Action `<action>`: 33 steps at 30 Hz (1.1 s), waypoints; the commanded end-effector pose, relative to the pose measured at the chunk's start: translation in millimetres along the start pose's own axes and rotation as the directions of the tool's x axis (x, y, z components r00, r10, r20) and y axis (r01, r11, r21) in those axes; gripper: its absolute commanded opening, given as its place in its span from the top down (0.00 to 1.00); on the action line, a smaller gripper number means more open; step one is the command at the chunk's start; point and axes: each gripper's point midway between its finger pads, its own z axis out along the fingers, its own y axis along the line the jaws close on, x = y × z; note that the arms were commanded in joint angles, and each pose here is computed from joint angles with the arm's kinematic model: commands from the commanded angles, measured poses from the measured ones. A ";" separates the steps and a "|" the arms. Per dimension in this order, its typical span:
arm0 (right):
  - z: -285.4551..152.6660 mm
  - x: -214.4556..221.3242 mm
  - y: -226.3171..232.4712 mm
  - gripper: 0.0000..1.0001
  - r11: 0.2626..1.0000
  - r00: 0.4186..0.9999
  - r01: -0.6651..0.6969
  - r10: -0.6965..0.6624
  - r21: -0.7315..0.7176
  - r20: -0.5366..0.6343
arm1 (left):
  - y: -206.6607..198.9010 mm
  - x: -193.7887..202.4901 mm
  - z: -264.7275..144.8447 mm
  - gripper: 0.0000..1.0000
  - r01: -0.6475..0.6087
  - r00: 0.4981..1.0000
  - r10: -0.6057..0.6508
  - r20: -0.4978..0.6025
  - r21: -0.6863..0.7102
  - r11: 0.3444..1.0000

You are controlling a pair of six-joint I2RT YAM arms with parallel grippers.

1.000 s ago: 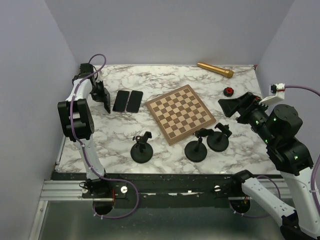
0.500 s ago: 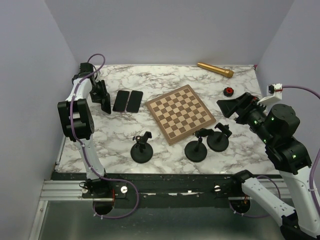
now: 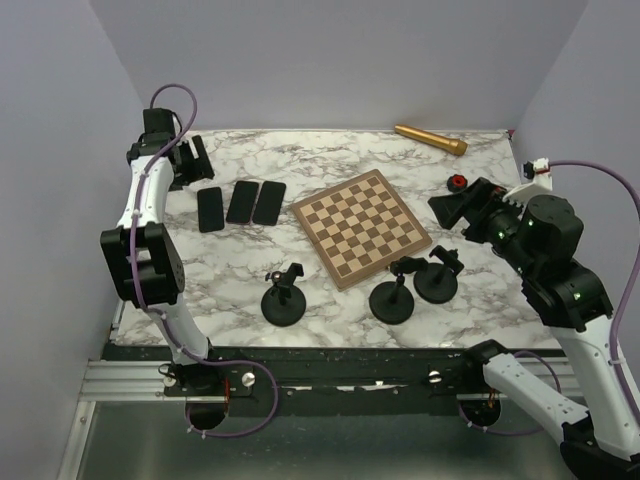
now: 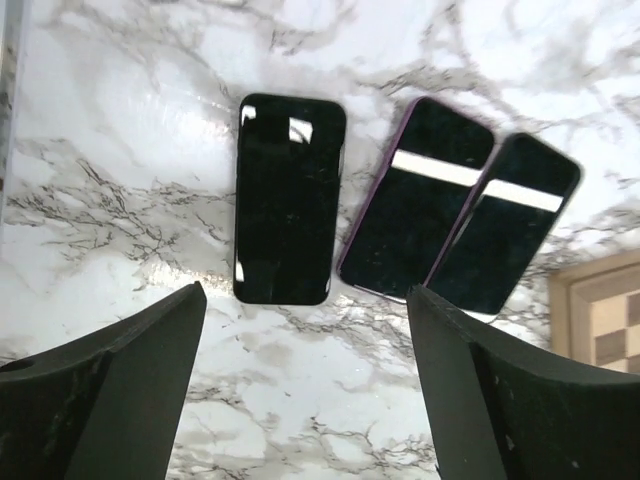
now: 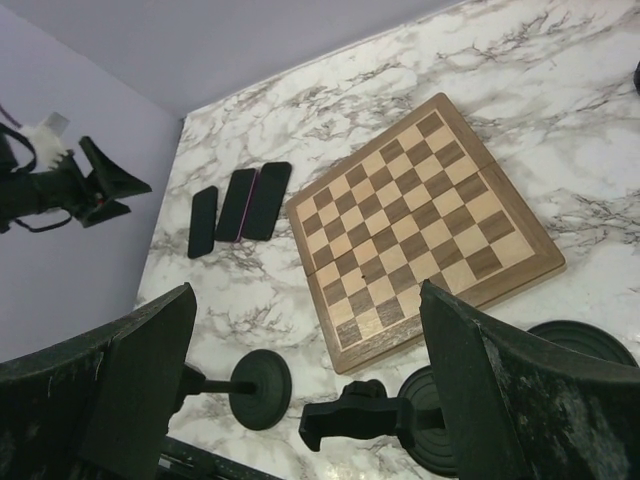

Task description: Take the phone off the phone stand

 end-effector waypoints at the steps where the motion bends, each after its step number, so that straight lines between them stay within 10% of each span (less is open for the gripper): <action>1: 1.5 -8.9 -8.0 0.00 0.998 0.999 0.043 -0.044 0.056 0.025 | -39.5 -24.9 -69.8 0.08 -0.018 0.982 -0.004 0.188 0.117 0.993; 9: -4.7 -28.2 -34.7 0.00 0.973 0.991 0.072 -0.095 0.219 0.093 | -127.1 -16.9 -200.4 0.01 -0.240 0.865 0.032 0.501 0.357 0.903; 25: -69.0 -78.9 -51.4 0.00 0.948 0.931 0.037 -0.147 0.316 0.333 | -157.0 54.1 -405.6 0.01 -0.707 0.329 -0.079 0.941 0.301 0.639; 33: -94.9 -87.3 -53.5 0.00 0.959 0.892 0.008 -0.135 0.284 0.431 | -111.1 68.3 -454.6 0.01 -0.632 0.063 -0.273 0.960 0.250 0.733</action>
